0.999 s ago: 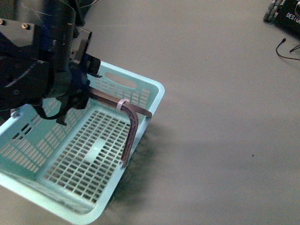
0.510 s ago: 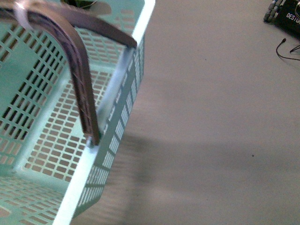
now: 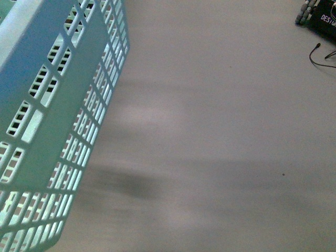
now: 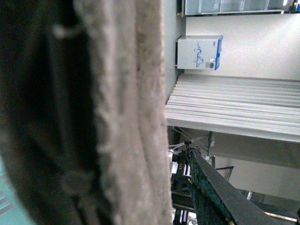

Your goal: Pick lemon and mango into basket

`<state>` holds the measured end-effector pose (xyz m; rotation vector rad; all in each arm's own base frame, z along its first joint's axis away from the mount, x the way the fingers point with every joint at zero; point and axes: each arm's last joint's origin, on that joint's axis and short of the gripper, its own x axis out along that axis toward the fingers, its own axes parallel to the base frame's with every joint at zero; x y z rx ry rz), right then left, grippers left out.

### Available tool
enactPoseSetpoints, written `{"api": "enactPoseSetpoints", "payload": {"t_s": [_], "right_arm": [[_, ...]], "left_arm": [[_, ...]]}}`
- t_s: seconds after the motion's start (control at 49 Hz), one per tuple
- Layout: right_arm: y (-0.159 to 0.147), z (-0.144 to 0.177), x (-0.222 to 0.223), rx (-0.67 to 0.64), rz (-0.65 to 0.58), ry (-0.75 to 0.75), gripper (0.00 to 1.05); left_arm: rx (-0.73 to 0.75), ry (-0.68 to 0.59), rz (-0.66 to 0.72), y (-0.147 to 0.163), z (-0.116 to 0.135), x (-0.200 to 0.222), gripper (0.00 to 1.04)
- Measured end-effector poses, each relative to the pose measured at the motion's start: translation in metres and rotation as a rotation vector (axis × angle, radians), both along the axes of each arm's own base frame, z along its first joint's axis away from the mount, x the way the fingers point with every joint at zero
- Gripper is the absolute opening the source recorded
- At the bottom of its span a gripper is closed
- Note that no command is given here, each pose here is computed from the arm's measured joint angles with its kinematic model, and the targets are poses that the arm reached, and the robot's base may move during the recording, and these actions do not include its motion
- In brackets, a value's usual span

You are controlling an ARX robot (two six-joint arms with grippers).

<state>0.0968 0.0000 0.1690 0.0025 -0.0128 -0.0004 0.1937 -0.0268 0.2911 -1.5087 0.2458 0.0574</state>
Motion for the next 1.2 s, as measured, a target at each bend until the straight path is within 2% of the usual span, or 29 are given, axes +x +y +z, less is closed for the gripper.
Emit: {"api": "enactPoseSetpoints", "payload": {"t_s": [1.203], "right_arm": [[0.0000, 0.0000, 0.0000, 0.000, 0.000, 0.000, 0.96]], "left_arm": [[-0.001, 0.003, -0.008, -0.0002, -0.0004, 0.0001, 0.30]]}}
